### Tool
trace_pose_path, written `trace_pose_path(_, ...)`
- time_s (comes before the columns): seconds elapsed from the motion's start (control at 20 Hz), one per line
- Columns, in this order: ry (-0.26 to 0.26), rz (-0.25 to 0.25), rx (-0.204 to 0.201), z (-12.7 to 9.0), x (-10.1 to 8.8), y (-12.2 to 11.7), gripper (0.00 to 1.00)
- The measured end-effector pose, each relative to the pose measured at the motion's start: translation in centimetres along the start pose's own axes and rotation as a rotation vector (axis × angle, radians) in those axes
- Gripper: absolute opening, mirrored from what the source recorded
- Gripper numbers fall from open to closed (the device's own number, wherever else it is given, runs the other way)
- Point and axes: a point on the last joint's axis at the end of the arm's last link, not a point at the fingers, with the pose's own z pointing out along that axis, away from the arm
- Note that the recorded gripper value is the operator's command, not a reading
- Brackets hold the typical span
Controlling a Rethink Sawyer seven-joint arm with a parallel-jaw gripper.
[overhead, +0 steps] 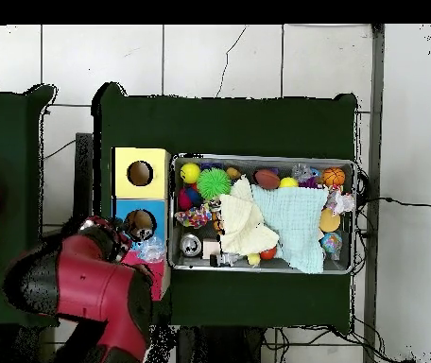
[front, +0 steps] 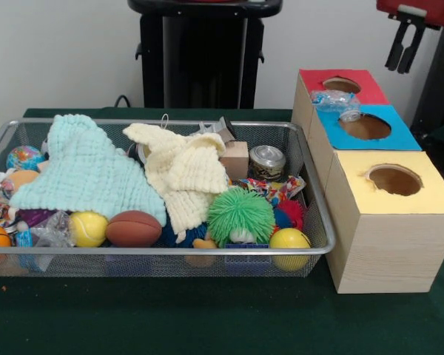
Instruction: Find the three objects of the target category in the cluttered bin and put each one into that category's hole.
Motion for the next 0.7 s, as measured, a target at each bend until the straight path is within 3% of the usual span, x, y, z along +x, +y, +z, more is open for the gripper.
trace_pose_path(0.05,-0.010,0.029,-0.024,-0.1,-0.2,-0.9,0.00)
trace_pose_path(0.2,-0.015,0.068,-0.045,-0.1,-0.4,-2.6,0.00)
trace_pose_path(0.7,0.032,0.134,-0.064,0.5,1.3,-6.3,0.00)
